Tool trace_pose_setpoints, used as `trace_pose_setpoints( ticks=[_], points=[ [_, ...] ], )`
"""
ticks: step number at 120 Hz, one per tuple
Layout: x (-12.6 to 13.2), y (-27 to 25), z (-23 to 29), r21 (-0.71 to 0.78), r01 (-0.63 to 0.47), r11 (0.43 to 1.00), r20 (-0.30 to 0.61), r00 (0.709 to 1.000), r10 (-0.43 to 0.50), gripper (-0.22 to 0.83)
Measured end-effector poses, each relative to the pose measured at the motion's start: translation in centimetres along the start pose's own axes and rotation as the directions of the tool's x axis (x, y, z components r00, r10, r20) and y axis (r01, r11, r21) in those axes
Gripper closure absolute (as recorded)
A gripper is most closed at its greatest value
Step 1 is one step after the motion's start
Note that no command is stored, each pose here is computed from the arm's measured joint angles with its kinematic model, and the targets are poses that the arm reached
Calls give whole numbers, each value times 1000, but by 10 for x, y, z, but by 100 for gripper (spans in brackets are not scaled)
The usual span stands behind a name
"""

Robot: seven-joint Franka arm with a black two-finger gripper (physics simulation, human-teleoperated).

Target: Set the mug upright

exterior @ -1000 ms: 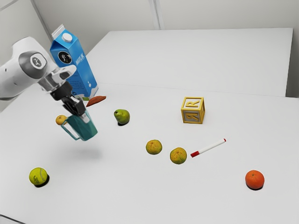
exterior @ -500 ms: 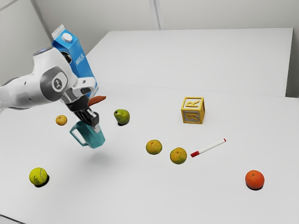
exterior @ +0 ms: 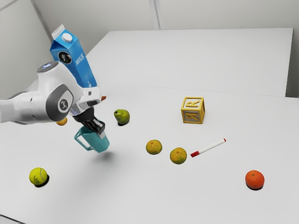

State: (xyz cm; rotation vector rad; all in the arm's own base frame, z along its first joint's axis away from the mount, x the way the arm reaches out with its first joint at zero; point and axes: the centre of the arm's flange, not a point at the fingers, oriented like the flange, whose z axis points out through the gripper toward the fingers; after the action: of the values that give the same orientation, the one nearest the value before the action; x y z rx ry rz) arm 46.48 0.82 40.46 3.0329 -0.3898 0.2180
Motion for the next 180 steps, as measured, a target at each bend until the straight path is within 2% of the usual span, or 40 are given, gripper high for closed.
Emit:
trace_pose_setpoints(
  ticks=[51,88,142,149,180],
  points=[
    [-12,9,25,84,-13,996,15,1000,12,79],
    [-7,10,41,126,-16,992,4,1000,16,78],
    [-6,10,57,132,23,991,16,1000,-25,78],
    [-6,11,58,135,20,991,17,1000,-22,75],
    [-3,14,48,144,20,989,-4,1000,-20,46]
  ],
)
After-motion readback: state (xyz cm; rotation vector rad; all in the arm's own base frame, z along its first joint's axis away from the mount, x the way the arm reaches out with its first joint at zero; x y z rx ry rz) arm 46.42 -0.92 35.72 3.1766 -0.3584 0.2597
